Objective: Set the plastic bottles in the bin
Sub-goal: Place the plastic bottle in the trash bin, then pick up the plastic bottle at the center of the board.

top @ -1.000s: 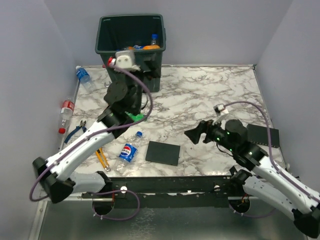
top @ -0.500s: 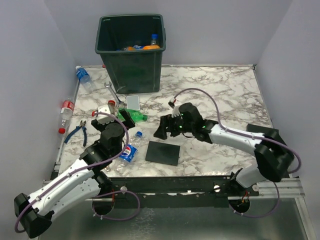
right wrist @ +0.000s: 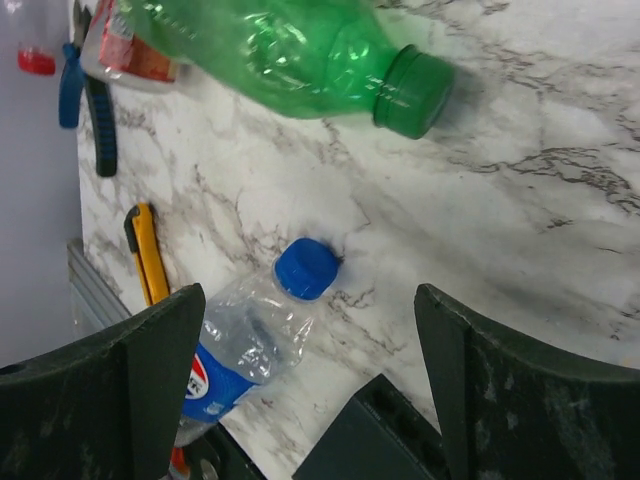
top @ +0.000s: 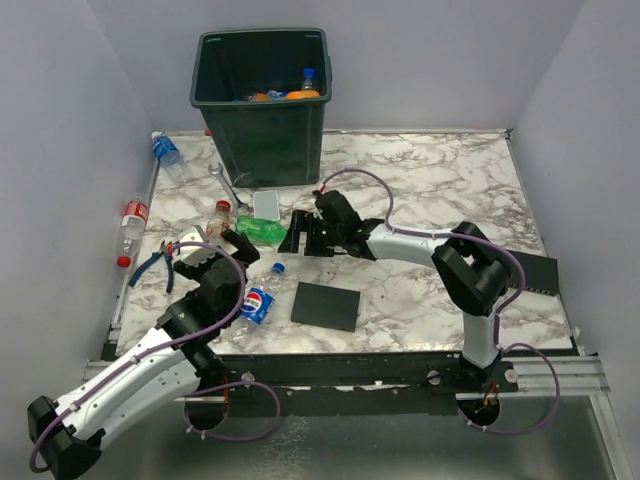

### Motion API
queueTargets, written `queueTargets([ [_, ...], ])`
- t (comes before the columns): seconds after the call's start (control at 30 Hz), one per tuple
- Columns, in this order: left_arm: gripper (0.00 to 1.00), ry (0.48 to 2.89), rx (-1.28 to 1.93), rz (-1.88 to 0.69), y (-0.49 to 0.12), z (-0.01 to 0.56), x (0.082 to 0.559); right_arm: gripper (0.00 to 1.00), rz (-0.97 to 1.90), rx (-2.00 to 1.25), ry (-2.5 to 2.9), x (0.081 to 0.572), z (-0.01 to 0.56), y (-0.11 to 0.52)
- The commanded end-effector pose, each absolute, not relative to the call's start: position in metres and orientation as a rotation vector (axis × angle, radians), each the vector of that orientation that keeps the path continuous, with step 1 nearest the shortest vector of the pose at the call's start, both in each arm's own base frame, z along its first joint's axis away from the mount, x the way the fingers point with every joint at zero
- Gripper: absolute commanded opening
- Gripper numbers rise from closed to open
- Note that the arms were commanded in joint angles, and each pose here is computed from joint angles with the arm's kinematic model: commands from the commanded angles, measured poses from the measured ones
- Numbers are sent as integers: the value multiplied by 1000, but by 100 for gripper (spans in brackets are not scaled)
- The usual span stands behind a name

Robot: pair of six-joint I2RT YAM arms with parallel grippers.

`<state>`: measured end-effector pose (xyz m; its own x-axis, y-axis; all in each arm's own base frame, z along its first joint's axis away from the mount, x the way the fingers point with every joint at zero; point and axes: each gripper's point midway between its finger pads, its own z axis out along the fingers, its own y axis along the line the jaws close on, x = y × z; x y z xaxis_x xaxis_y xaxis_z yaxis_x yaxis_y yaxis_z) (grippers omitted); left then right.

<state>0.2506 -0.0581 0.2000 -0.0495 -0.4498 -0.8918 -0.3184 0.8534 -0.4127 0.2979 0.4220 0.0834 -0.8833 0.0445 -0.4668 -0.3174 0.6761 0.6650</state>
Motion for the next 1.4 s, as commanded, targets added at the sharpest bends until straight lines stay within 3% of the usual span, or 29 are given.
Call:
queueTargets([
  [0.0, 99, 1620, -668, -118, -46, 198, 244, 90, 948, 85, 2471, 328, 65, 413],
  [0.23, 99, 1571, -667, -111, -33, 213, 236, 90, 1014, 304, 2386, 357, 75, 422],
  [0.33, 99, 1536, -661, -60, -20, 226, 231, 92, 1047, 560, 2308, 383, 82, 430],
  [0.47, 99, 1528, -669, -58, -17, 227, 230, 100, 1104, 752, 2309, 391, 78, 442],
  [0.73, 99, 1520, -678, -60, -14, 225, 227, 100, 1105, 1020, 2339, 395, 56, 454],
  [0.9, 99, 1517, -678, -51, -12, 225, 227, 99, 1055, 1021, 2347, 394, 41, 451],
  [1.1, 99, 1528, -671, -63, -16, 223, 228, 89, 1024, 892, 2425, 388, 26, 461],
  [1.37, 99, 1533, -672, -81, -19, 222, 229, 90, 969, 826, 2512, 371, 11, 471],
])
